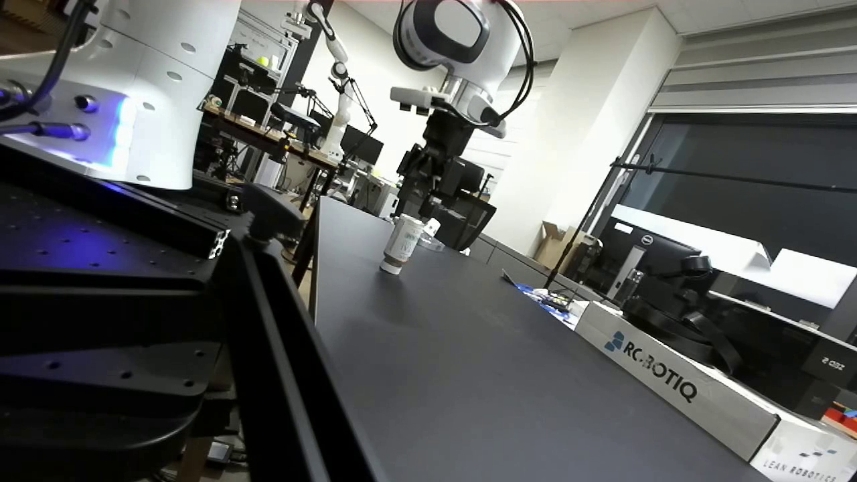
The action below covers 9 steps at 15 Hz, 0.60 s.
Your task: Move the bottle to the right
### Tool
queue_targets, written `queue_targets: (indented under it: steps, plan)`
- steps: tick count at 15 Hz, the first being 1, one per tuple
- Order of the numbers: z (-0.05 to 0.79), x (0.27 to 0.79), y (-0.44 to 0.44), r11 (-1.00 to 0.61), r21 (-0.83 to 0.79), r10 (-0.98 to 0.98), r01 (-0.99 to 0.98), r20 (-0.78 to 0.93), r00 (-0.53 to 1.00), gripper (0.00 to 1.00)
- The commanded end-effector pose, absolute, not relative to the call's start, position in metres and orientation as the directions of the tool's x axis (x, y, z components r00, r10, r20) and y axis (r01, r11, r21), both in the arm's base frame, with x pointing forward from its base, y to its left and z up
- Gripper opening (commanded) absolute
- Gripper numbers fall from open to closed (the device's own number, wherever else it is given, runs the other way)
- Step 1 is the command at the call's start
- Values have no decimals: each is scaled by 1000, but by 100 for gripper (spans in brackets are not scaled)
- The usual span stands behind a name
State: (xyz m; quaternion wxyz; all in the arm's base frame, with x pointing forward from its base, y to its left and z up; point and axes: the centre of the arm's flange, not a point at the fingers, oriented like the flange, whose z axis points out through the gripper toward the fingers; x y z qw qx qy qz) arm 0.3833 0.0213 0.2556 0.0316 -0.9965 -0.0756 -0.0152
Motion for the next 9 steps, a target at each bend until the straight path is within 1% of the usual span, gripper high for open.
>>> queue_targets:
  steps: [1,4,5,6,9]
  plan:
    - [234,377,45,-983,-38,179,181,47,983,100]
    - [221,379,55,-977,-14,213,214,65,975,100]
    - [217,380,56,-972,-7,232,233,76,970,84]
    - [214,380,57,-970,2,243,244,89,966,74]
    - [206,379,59,-960,20,280,280,116,953,53]
